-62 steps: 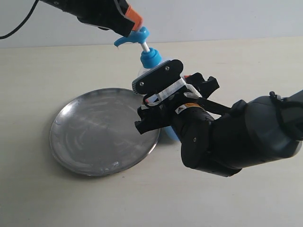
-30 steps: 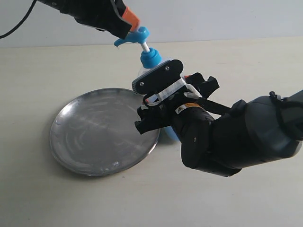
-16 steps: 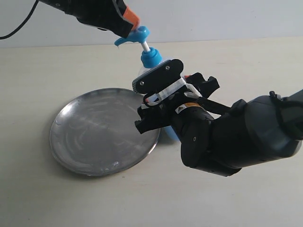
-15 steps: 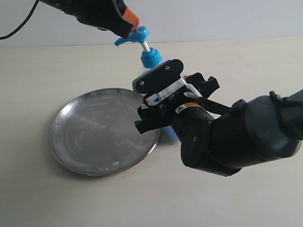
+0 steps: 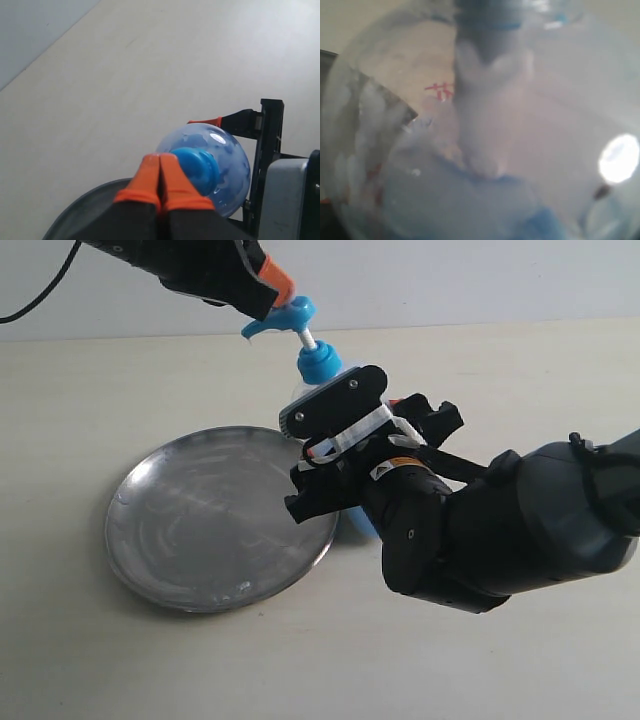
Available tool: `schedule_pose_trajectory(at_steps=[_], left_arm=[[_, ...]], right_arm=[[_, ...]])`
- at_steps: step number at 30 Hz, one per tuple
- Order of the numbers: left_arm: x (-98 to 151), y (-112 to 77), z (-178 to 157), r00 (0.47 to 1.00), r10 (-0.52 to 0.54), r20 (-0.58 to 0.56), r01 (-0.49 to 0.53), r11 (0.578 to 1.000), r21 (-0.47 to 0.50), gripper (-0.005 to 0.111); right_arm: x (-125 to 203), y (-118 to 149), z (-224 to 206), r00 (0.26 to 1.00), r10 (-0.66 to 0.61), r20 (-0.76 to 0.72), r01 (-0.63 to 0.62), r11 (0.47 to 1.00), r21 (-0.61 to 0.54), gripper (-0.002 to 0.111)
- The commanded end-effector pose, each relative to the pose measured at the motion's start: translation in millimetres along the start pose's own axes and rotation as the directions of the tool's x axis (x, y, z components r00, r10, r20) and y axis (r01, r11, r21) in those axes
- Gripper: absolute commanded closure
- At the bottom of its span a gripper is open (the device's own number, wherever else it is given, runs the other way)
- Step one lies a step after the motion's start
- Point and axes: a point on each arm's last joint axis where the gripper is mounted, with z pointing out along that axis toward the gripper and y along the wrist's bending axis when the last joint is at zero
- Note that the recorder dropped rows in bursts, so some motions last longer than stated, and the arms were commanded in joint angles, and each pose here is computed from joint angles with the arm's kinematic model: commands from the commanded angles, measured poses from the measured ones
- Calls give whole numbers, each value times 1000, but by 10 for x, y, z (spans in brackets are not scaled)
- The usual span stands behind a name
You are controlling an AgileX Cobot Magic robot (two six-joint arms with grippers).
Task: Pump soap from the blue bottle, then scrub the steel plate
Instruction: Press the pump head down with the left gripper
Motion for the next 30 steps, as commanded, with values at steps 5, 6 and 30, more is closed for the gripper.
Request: schedule_pose_trajectory(at_steps=[5, 6, 30], left_arm=[[70, -52, 61, 998, -9, -55, 13, 998, 59, 107], [74, -51, 70, 998, -10, -57, 14, 998, 60, 107], [124, -125, 223, 996, -4, -91, 15, 993, 121, 107]], right_arm=[[78, 45, 21, 998, -10, -54, 8, 999, -44, 108], [78, 45, 21, 998, -10, -54, 8, 999, -44, 108], [78, 45, 21, 998, -10, -54, 8, 999, -44, 108]])
